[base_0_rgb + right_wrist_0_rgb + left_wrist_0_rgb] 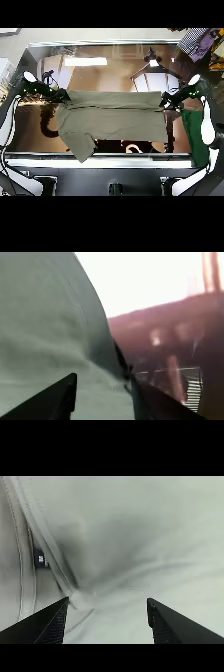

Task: Fold the clothes and pants, and hang the long-sleeved shirts on hangers.

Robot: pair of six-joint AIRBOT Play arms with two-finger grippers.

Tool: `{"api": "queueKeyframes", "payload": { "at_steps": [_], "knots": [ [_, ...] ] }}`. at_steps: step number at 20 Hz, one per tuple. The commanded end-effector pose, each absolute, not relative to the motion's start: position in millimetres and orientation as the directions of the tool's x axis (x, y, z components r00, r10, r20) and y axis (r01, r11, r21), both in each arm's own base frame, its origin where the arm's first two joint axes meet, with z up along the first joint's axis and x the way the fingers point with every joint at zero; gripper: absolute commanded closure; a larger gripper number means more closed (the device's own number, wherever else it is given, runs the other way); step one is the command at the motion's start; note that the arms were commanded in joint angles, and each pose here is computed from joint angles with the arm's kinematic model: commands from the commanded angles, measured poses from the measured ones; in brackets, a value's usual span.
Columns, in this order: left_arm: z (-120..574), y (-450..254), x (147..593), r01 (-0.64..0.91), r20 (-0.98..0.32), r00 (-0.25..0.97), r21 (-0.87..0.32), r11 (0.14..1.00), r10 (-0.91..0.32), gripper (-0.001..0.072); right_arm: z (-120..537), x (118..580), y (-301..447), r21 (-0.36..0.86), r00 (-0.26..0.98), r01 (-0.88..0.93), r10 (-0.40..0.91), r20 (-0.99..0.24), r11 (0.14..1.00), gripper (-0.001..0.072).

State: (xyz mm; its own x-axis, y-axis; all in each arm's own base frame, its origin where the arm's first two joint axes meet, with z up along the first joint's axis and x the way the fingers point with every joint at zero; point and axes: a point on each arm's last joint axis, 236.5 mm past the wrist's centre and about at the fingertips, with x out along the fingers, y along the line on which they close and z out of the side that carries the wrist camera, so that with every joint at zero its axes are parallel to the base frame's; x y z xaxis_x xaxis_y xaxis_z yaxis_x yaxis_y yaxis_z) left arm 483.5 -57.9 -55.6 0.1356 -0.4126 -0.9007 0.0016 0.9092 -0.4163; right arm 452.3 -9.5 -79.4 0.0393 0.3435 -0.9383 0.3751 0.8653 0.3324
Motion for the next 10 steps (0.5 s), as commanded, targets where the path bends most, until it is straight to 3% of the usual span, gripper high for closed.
{"api": "queueKeyframes", "payload": {
  "at_steps": [1, 3, 6, 10],
  "knots": [
    [-29, -43, 474, -0.006, -0.904, 0.144, -0.409, 0.913, -0.404, 0.0145, -48, 447, -15, 0.322, 0.067, 0.298, 0.317, -0.946, 0.899, 0.0264],
    [-3, -22, 455, -0.027, -0.914, 0.131, -0.391, 0.92, -0.384, 0.0145, -7, 447, -28, 0.273, 0.149, 0.217, 0.245, -0.958, 0.937, 0.0163],
    [30, 10, 422, -0.146, -0.895, 0.206, -0.429, 0.892, -0.396, 0.0146, 47, 431, -47, 0.212, 0.249, 0.159, 0.169, -0.954, 0.964, 0.0164],
    [10, 8, 327, -0.329, -0.848, 0.242, -0.529, 0.783, -0.471, 0.0149, 53, 375, -50, 0.32, 0.329, 0.266, 0.227, -0.917, 0.909, 0.0167]
  ]
}}
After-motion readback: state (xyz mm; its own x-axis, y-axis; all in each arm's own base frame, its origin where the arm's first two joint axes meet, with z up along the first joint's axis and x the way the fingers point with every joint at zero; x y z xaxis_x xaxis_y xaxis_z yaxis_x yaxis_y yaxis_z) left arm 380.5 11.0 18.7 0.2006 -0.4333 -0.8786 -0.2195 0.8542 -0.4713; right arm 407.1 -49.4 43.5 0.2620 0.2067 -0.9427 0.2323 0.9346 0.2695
